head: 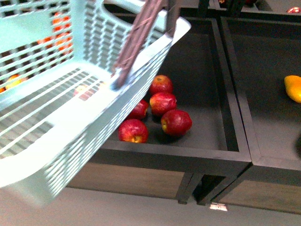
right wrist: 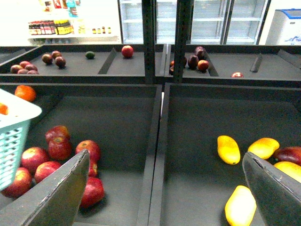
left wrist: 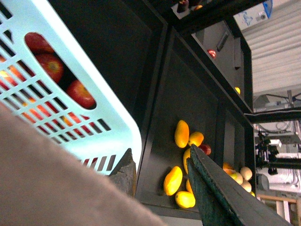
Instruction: Pick mango and avocado into basket
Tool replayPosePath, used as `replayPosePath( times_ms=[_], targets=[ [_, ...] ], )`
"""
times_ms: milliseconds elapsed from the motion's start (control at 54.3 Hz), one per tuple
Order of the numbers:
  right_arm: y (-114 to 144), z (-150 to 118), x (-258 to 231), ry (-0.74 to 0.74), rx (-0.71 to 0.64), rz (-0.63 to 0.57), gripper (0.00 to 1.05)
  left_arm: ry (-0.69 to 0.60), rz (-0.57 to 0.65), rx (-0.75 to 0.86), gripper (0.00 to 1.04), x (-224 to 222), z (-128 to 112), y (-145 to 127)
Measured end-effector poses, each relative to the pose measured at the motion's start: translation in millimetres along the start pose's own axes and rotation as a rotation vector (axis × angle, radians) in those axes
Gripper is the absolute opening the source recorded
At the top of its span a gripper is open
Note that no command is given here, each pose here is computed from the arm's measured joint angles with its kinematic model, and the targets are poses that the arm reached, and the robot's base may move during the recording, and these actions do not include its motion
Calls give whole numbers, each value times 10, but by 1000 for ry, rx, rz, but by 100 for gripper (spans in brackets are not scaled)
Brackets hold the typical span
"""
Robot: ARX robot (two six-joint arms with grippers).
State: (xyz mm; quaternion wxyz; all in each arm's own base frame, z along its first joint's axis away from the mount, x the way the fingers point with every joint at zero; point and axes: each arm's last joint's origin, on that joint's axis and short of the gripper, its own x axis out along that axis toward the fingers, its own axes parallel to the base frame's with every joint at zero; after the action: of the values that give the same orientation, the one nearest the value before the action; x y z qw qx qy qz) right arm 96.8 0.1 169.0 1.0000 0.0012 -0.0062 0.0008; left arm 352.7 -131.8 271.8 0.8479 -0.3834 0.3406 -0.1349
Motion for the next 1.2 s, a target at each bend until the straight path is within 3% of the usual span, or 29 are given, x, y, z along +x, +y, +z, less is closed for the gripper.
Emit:
replayPosePath(
  times_ms=[147, 313, 442, 719, 829, 903, 1013, 1198],
  targets=[
    [0, 0, 0, 0, 0, 0, 96, 128, -130, 56, 31, 456, -87, -449],
    [0, 0, 0, 0, 0, 0, 96, 332, -269, 131, 31, 682, -438, -840],
    [0, 0, 0, 0, 0, 0, 96, 422, -318, 156, 31, 714, -649, -933],
    [-2, -4, 2, 9, 8, -9, 96, 453, -354, 230, 31, 729, -790, -938],
    [-67, 1, 31, 301, 154, -145, 96, 455, -355, 230, 31, 729, -791, -938],
    [-178, 42, 98, 362, 237, -182, 96, 457, -359, 234, 31, 729, -797, -943],
    [-480, 252, 217, 292, 314, -247, 96, 458, -359, 233, 31, 729, -800, -943],
    [-1258, 387, 537, 266, 250, -443, 96, 455, -356, 233, 31, 730, -796, -939]
  ],
)
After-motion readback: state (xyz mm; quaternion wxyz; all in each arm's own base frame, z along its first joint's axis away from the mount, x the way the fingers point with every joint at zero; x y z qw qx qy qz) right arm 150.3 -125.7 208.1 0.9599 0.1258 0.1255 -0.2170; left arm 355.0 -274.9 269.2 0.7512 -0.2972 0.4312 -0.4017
